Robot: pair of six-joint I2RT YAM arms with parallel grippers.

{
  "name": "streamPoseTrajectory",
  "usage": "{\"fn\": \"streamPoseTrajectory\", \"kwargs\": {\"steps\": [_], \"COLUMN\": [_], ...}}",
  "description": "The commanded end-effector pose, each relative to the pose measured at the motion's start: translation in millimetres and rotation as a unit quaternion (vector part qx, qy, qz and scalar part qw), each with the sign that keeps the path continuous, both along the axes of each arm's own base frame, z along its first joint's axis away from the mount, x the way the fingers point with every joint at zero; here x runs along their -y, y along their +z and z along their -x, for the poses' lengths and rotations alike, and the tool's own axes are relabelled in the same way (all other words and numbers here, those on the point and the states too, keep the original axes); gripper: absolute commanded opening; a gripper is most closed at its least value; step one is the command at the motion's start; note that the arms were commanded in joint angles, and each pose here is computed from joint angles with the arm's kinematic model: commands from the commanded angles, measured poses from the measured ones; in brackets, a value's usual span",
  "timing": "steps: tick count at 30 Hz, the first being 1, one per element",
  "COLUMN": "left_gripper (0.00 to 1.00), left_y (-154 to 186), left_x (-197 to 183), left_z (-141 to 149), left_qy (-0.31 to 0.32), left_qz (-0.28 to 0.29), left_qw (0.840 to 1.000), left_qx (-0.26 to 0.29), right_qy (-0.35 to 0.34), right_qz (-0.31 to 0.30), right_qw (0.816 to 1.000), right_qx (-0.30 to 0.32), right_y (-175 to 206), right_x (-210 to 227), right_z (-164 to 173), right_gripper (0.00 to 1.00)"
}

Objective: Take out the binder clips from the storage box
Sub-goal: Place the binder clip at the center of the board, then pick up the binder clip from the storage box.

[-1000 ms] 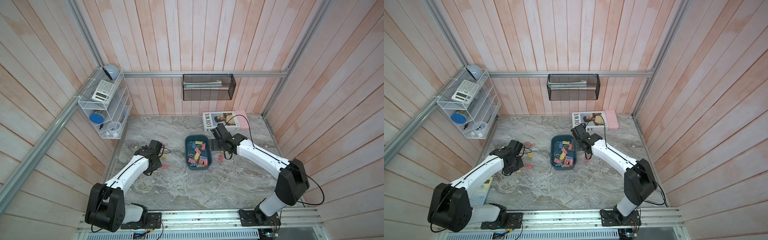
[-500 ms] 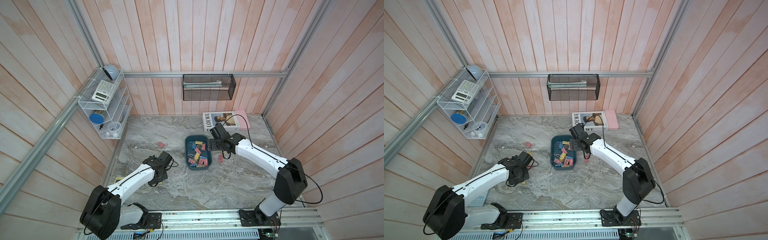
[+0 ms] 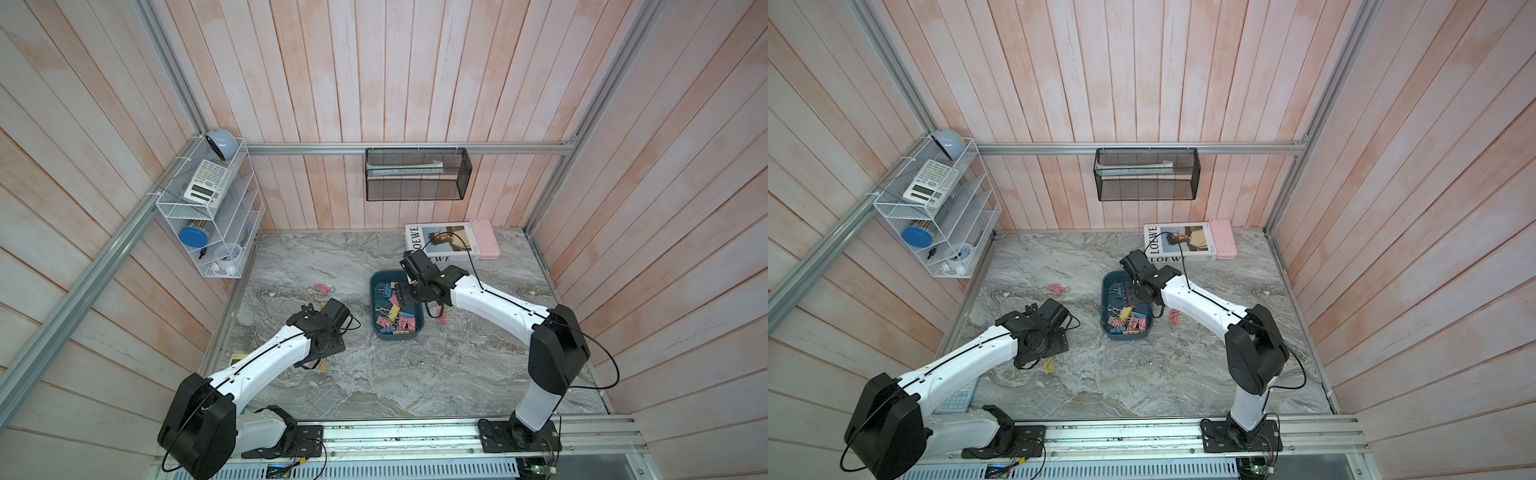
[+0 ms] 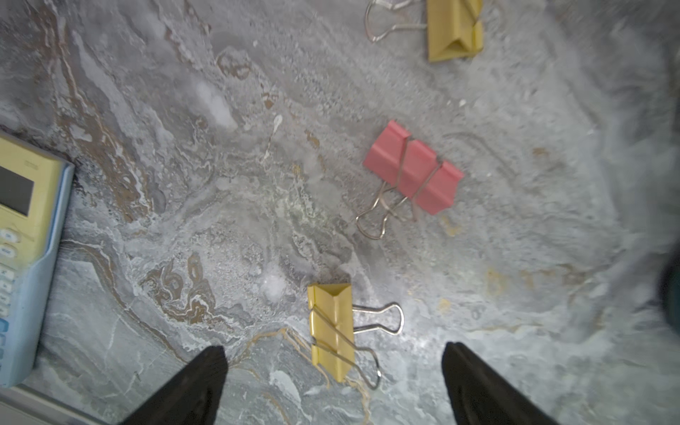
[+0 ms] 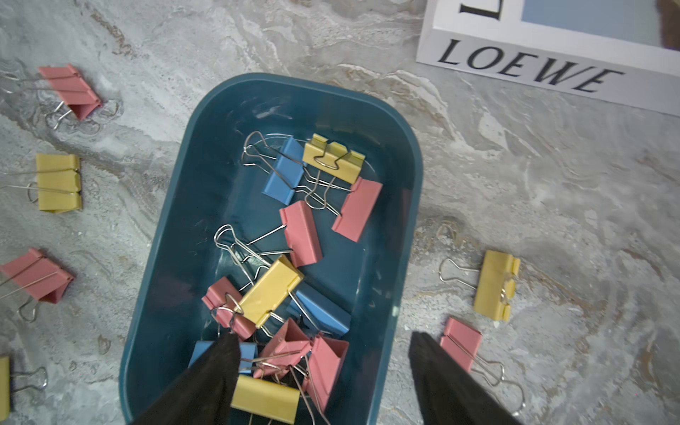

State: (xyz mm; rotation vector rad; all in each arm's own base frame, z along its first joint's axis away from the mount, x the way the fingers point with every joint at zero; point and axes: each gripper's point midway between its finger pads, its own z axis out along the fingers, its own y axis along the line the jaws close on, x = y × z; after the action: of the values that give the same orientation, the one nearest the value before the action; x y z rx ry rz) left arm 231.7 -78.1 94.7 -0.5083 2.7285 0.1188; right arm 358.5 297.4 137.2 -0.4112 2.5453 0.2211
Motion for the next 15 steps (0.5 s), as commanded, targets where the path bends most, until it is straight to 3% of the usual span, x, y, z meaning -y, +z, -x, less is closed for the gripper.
{"fn": "streamPoseTrajectory", "kwargs": {"steps": [1,7,15], "left_gripper": [1.00,1.00,1.00], "left_y": [27.6,46.0,55.8], "left_x": [-8.7,-19.6,-34.5], "left_z": [-13.2,-19.6,-13.3], "left_qy": [0.013,0.046,0.066], "left_qz": [0.000,0.040,0.044], "left_qw": [0.999,0.997,0.995], "left_qx": [0.034,0.056,0.062], "right_qy": [0.020,0.027,0.026], "right_qz": [-0.006,0.018,0.051], "right_qw": [1.000,0.999,0.998], "right_qx": [-0.005,-0.006,-0.008], "right_y": [-2.4,-19.8,-45.7], "right_x": [-21.1,-46.1,-68.7], "right_z": [-8.8,-31.9,-63.8], "right_gripper": [0.69,0.55,0.48]}}
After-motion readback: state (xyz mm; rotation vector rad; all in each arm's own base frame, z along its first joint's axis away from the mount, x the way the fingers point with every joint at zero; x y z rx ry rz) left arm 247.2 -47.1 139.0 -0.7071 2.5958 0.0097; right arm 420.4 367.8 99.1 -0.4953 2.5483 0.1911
